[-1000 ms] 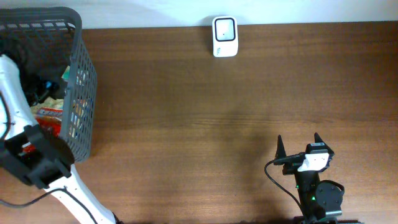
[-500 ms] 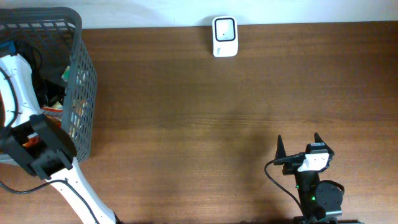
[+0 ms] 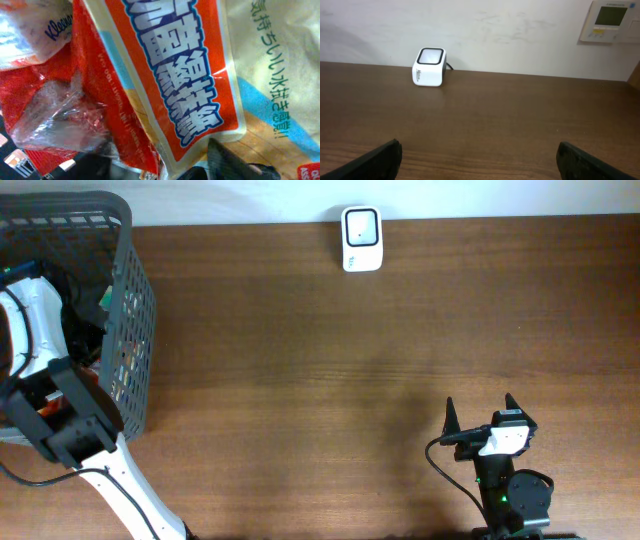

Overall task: Scan the item barcode
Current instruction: 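Reach the left gripper into the basket and grasp the yellow-white wafer bag, then lift the wafer bag out and drop it on the table center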

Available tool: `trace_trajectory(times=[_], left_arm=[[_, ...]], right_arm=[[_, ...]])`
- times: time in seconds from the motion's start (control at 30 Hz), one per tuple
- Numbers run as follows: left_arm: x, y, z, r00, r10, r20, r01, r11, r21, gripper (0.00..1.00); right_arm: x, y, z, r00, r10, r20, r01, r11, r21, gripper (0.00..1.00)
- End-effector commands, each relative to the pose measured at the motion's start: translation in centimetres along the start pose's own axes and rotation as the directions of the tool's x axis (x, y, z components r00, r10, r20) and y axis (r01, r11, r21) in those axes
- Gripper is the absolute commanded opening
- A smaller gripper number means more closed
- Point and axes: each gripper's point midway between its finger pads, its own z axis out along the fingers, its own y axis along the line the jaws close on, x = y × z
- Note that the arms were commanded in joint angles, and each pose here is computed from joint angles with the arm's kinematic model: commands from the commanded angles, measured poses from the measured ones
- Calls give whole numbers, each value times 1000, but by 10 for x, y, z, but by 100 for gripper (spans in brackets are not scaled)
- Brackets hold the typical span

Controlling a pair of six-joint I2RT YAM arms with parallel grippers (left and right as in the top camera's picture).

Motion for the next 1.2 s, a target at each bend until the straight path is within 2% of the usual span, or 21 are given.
trace_trajectory(times=[0.0, 0.03, 0.1, 0.13, 0.17, 0.4, 0.5, 0.57, 0.63, 0.83, 1.03, 1.17], left_arm=[[-3, 2, 6, 1000, -9, 2, 9, 1000, -14, 32], [-3, 2, 6, 1000, -10, 4, 10, 1000, -12, 31], [-4, 1, 6, 1000, -10, 6, 10, 1000, -11, 11], [-4, 1, 6, 1000, -10, 7, 10, 1000, -11, 3], [-4, 1, 6, 1000, -10, 7, 10, 1000, -11, 0], [-2, 5, -8, 1000, 21, 5, -21, 1000, -10, 0], [-9, 10, -54, 997, 6, 72, -8, 999, 31, 0], [-14, -2, -88, 986, 73, 149, -95, 985, 145, 0], [-13, -5, -126, 972, 61, 228, -117, 964, 239, 0], [1, 18, -190, 929, 5, 370, -128, 943, 308, 0], [19, 37, -256, 851, -75, 520, -168, 899, 404, 0], [45, 47, -312, 770, -136, 623, -251, 834, 491, 0]], right_arm=[[4, -4, 0, 1000, 0, -7, 0, 1000, 20, 98], [4, -4, 0, 1000, 0, -7, 0, 1000, 20, 98], [4, -4, 0, 1000, 1, -7, 0, 1000, 20, 98], [4, -4, 0, 1000, 0, -7, 0, 1000, 20, 98], [4, -4, 0, 1000, 0, -7, 0, 1000, 20, 98], [4, -4, 0, 1000, 0, -7, 0, 1000, 20, 98], [4, -4, 0, 1000, 0, -7, 0, 1000, 20, 98], [4, -4, 0, 1000, 0, -7, 0, 1000, 20, 98], [4, -4, 0, 1000, 0, -7, 0, 1000, 20, 98], [4, -4, 0, 1000, 0, -7, 0, 1000, 20, 98], [4, -4, 0, 1000, 0, -7, 0, 1000, 20, 98], [4, -4, 0, 1000, 0, -7, 0, 1000, 20, 98]])
